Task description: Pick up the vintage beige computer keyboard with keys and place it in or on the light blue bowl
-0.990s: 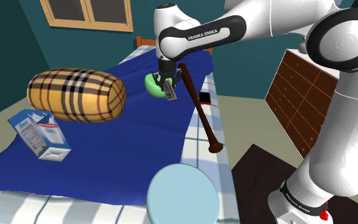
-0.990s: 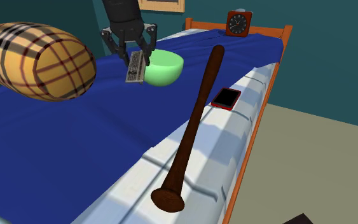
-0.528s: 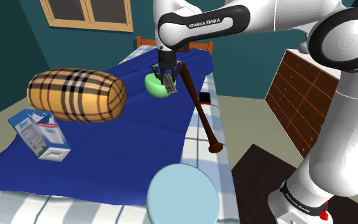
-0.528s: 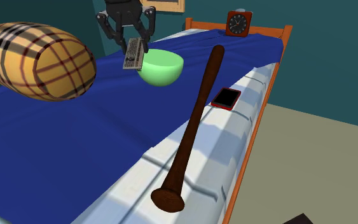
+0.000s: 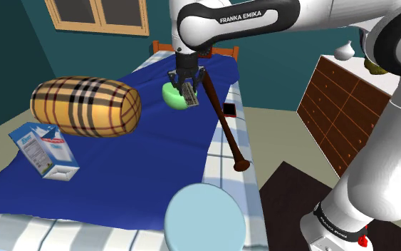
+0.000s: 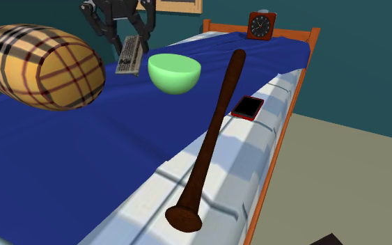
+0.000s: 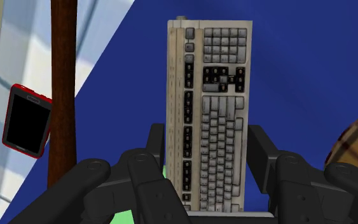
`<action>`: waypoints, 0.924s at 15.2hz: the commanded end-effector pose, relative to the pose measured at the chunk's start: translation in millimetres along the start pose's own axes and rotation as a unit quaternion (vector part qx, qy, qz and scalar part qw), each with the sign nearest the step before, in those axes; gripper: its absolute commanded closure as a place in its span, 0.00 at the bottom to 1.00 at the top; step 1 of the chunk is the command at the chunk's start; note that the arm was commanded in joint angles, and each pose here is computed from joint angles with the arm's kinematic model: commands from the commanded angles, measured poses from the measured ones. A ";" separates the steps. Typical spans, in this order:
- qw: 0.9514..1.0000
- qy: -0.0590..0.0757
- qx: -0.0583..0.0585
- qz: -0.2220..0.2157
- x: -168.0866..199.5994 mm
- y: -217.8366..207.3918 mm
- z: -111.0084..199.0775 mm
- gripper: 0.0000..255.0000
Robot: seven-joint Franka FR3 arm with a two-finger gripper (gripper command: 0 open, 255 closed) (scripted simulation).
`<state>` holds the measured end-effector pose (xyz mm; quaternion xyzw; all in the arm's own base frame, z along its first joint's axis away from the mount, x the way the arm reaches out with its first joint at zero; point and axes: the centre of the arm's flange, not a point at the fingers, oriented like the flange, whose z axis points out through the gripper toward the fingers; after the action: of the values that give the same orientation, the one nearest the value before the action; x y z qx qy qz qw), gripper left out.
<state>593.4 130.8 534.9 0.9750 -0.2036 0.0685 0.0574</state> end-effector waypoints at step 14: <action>1.000 0.000 0.000 0.000 -182.5 -63.7 -38.2 1.00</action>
<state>459.6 253.4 539.8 0.9750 -0.2035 0.0687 0.0573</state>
